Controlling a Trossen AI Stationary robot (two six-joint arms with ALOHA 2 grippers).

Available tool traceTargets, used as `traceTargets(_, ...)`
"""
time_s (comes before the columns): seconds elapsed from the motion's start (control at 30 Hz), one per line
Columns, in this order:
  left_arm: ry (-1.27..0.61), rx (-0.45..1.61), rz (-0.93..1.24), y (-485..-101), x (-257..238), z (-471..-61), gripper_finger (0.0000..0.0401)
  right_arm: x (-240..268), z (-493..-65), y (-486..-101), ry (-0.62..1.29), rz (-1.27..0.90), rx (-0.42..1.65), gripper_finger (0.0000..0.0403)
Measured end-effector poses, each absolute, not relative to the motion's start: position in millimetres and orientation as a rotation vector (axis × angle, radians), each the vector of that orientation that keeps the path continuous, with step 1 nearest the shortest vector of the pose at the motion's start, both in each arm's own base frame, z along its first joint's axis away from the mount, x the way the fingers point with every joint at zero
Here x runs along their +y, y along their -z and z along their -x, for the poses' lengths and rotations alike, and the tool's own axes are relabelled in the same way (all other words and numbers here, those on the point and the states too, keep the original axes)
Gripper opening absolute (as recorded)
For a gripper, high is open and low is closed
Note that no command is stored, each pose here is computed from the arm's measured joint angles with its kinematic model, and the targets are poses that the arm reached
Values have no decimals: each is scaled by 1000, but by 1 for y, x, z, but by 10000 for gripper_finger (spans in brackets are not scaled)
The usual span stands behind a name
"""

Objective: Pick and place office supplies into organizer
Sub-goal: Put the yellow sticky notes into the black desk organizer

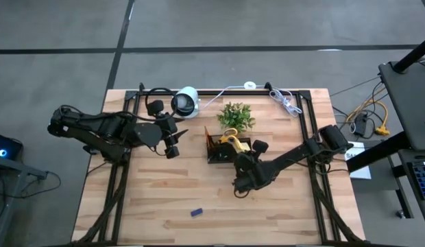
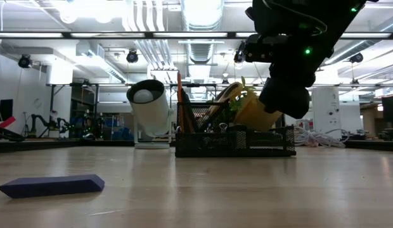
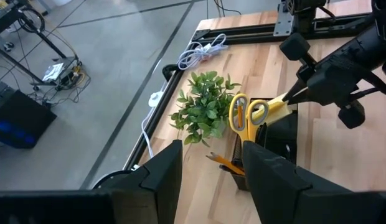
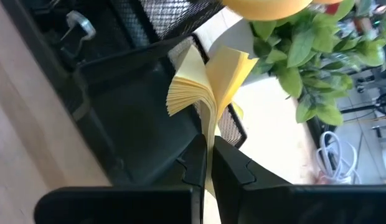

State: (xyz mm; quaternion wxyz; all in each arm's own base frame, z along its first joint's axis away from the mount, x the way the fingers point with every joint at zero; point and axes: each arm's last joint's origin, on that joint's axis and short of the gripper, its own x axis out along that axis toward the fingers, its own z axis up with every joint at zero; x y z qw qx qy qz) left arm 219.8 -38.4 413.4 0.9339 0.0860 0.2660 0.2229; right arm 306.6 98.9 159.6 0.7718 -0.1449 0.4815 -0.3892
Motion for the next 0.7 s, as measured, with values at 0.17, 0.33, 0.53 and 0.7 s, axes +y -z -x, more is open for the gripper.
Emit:
traceTargets(0.17, -456, 545, -176, -413, -38, -220, 151, 100, -306, -159, 818, 275, 1082, 10)
traceTargets(0.33, -456, 545, -176, -413, -38, -220, 151, 100, -309, -161, 818, 258, 1068, 25)
traceTargets(0.53, -456, 547, -177, -412, -38, -220, 151, 99, -313, -164, 823, 238, 1045, 58)
traceTargets(0.7, -456, 555, -181, -410, -39, -221, 151, 98, -315, -166, 825, 232, 1039, 87)
